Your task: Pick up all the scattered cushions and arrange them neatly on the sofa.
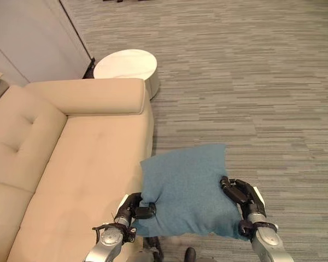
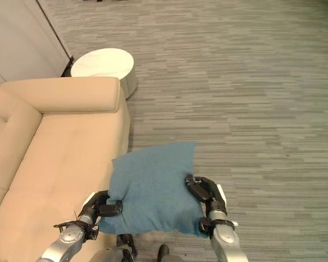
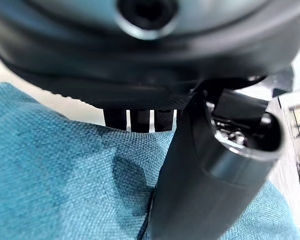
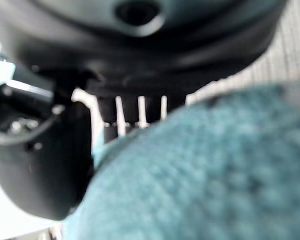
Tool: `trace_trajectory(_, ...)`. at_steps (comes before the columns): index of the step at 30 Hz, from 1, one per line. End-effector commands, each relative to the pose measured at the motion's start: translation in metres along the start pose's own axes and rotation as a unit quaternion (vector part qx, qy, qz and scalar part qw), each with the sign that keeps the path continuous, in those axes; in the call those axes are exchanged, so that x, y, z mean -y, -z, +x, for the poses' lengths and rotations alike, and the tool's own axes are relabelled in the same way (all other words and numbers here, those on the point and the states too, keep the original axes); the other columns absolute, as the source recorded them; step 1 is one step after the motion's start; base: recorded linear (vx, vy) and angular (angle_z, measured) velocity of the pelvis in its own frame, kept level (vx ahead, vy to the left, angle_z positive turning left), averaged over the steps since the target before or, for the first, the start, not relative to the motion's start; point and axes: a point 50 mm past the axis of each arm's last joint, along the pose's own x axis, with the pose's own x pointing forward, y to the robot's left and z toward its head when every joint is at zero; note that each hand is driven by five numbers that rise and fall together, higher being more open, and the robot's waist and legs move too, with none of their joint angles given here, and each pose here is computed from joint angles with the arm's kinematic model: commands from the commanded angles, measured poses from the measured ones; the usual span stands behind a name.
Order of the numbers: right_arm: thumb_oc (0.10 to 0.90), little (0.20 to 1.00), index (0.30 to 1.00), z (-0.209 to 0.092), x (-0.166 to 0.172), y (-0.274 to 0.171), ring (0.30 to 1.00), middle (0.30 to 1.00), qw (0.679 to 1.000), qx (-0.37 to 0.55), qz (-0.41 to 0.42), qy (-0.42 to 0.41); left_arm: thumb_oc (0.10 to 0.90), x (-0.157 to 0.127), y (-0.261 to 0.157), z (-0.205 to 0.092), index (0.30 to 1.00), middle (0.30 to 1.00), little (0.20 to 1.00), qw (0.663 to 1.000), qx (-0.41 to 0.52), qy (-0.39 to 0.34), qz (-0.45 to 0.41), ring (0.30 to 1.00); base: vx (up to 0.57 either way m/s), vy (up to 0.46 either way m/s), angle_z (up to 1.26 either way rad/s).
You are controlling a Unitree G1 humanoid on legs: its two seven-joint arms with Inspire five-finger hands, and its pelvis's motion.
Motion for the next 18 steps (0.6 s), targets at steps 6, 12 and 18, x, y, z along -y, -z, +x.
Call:
trace_trajectory(6, 0.400, 0.300, 0.300, 0.006, -0.045, -0.061, 0.300, 0.300, 0.982, 0.158, 0.006, -0.102, 0.400, 0.022, -0.093, -0.002, 0.300, 0.300, 0.300, 0.973, 0.219, 0.058, -0.042, 0.300, 0.17, 0.084, -0.25)
trace_trajectory(12, 0.400, 0.300, 0.300, 0.005, -0.046, -0.061, 0.300, 0.300, 0.982, 0.159, 0.013, -0.101, 0.400, 0.019, -0.095, -0.002, 0.300, 0.300, 0.300, 0.972, 0.224, 0.055, -0.046, 0.300, 0.13, -0.030, 0.42)
trace_trajectory(18, 0.400, 0.300, 0.300, 0.002, -0.035, -0.060, 0.300, 0.300, 0.984, 0.161, 0.026, -0.074, 0.400, 0.027, -0.095, 0.000, 0.300, 0.300, 0.300, 0.971, 0.225, 0.065, -0.044, 0.300, 0.17, -0.147, 1.22)
